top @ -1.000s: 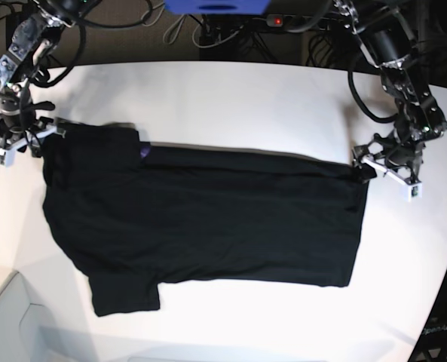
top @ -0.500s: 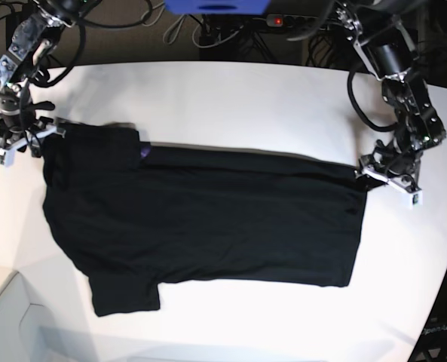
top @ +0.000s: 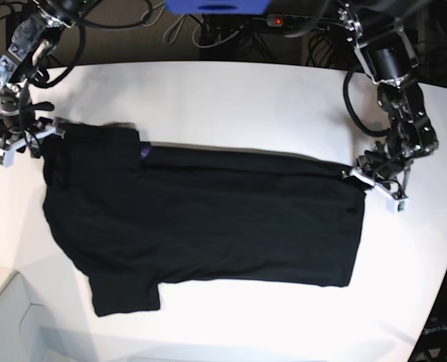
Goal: Layout the t-shirt on the table in an organized manner, then fold the t-shirt properly
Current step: 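Regrasp the fold corners with both grippers and tug them outward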
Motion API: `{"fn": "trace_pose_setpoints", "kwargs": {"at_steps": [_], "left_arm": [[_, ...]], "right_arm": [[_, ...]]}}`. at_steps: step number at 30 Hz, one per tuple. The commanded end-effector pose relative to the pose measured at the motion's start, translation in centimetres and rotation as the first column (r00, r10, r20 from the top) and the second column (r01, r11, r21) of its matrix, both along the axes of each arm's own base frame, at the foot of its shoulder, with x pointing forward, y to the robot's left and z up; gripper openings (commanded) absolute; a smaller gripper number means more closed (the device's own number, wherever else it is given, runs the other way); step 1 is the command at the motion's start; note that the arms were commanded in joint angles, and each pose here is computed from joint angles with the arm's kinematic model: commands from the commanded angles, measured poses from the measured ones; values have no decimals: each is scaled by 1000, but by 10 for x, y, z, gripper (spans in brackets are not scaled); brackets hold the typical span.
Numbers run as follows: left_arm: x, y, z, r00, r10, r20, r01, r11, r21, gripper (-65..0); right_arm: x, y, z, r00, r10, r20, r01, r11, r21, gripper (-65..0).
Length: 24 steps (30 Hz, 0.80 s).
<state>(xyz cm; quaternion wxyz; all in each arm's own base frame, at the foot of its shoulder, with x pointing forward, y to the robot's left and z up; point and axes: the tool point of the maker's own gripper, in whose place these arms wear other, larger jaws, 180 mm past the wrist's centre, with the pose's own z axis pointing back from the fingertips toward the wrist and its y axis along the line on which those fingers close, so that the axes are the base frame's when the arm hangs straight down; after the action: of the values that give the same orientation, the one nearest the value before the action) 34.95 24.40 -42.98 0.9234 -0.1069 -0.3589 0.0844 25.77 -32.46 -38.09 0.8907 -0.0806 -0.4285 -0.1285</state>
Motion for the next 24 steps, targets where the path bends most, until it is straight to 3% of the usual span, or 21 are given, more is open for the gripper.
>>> {"fn": "trace_pose_setpoints", "kwargs": {"at_steps": [1,11,17,24], "left_arm": [[0,5,2,1000,-6,-14,7,1000,21,-640],[-2,7,2,1000,-7,-15,8,1000,27,-648],[-2,8,2,1000,-8,-15,9,1000,29,-648],[-2,6,1,1000,-9,-16,9,1000,25,-648]], "right_arm": [[6,-8,14,999,-4,44,5,1000,-26,-406],[-3,-18,-10,1000,-14,-19,14,1000,5,-405],[-9,-17,3,1000,-7,0,7,1000,-22,-356],[-23,-7,9,999,14,38,-14,1000,24,-321]]}}
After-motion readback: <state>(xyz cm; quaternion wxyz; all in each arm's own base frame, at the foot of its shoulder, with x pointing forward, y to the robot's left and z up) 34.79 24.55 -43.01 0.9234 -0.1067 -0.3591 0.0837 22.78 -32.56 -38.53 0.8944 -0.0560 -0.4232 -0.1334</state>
